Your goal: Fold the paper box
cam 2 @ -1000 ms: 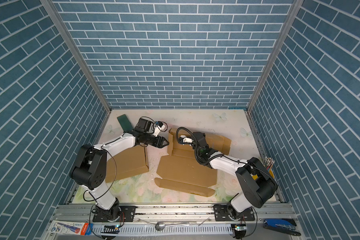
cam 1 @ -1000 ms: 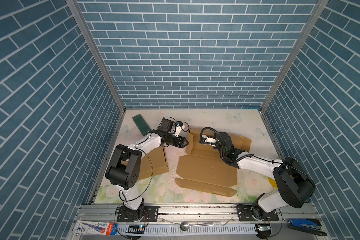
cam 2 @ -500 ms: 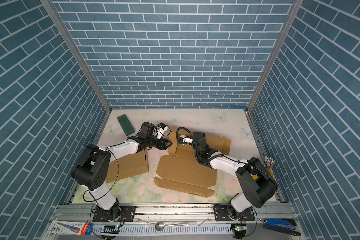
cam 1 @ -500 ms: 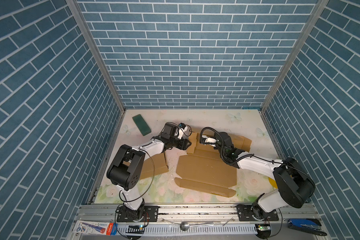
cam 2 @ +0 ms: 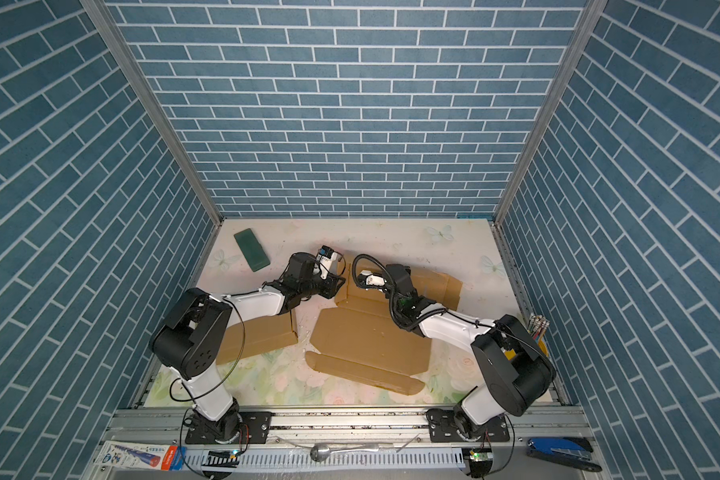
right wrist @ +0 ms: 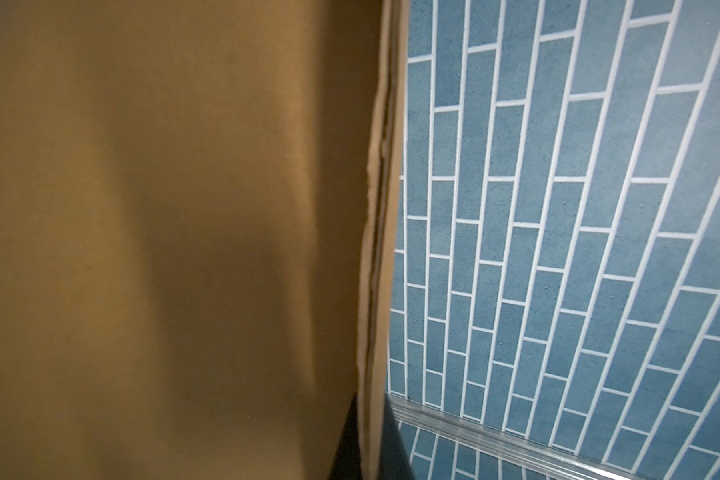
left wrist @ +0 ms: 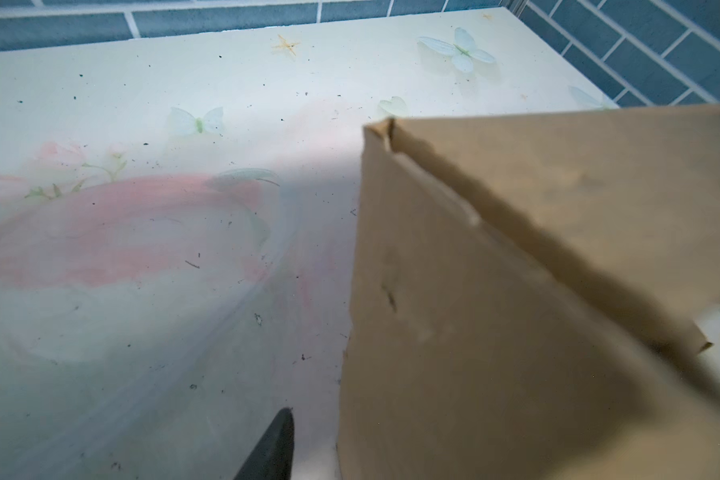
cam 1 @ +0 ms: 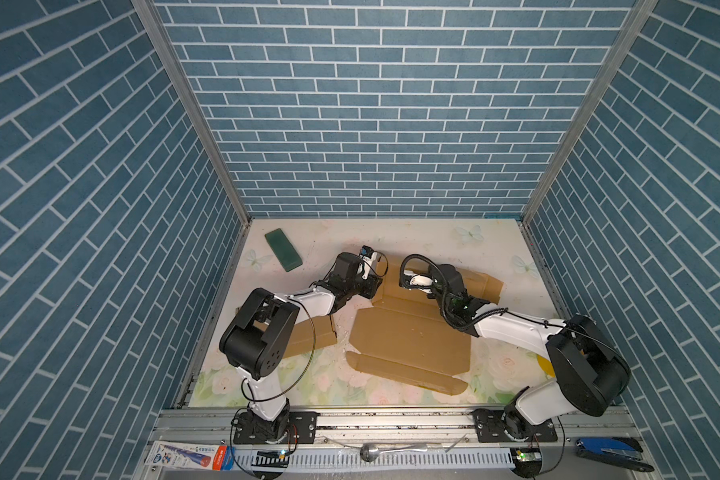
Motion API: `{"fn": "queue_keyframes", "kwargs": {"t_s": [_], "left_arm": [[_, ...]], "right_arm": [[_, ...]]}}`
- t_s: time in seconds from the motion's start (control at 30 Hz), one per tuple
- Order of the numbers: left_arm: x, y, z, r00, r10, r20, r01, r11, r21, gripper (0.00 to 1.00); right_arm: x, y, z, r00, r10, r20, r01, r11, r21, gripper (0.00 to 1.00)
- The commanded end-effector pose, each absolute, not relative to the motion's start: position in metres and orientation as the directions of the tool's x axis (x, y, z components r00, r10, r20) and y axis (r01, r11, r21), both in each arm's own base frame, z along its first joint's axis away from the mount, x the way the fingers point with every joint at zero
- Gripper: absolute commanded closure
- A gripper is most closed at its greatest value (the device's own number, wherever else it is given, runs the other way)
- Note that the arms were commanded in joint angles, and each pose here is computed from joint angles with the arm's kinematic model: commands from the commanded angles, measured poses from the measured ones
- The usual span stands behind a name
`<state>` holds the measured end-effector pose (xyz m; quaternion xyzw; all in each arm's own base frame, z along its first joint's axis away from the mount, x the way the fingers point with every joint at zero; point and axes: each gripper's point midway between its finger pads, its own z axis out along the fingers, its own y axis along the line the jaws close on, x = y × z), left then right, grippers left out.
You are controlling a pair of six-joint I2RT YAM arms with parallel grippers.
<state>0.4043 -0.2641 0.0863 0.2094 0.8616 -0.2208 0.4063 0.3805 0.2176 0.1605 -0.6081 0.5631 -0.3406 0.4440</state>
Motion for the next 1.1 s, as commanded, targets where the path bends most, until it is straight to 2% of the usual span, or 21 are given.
{"fn": "queue_keyframes", "kwargs": {"t_s": [0.0, 0.23, 0.37, 0.5, 0.7, 0.87, 1.0, 1.07], "left_arm": [[0.413, -0.251, 0.069, -0.579, 0.188, -0.793, 0.455, 0.882, -0.123, 0.59], [0.411, -0.245, 0.052, -0.565, 0.264, -0.782, 0.407, 0.913, 0.014, 0.77], [0.407, -0.245, 0.043, -0.56, 0.271, -0.783, 0.406, 0.914, 0.025, 0.85], [0.405, -0.242, 0.039, -0.544, 0.272, -0.794, 0.396, 0.917, 0.043, 0.96], [0.404, -0.232, 0.035, -0.539, 0.253, -0.804, 0.326, 0.942, 0.078, 1.0], [0.4, -0.217, 0.037, -0.532, 0.144, -0.834, 0.226, 0.974, 0.024, 1.0], [0.395, -0.208, 0.04, -0.509, 0.065, -0.858, 0.159, 0.987, -0.019, 1.0], [0.388, -0.211, 0.041, -0.482, 0.089, -0.872, 0.164, 0.986, 0.01, 1.0]], "right_arm": [[0.372, 0.224, 0.15, 0.173, -0.983, -0.057, -0.418, -0.021, -0.908, 1.0], [0.371, 0.227, 0.153, 0.171, -0.982, -0.082, -0.425, 0.002, -0.905, 1.0], [0.372, 0.227, 0.157, 0.155, -0.98, -0.123, -0.428, 0.045, -0.903, 1.0], [0.366, 0.23, 0.165, 0.137, -0.963, -0.23, -0.472, 0.141, -0.87, 0.88], [0.359, 0.229, 0.165, 0.054, -0.929, -0.365, -0.572, 0.271, -0.774, 0.64], [0.337, 0.222, 0.18, -0.082, -0.822, -0.563, -0.68, 0.459, -0.572, 0.46], [0.312, 0.221, 0.204, -0.194, -0.663, -0.723, -0.746, 0.578, -0.33, 0.44], [0.313, 0.213, 0.224, -0.266, -0.534, -0.803, -0.701, 0.678, -0.219, 0.44]]}}
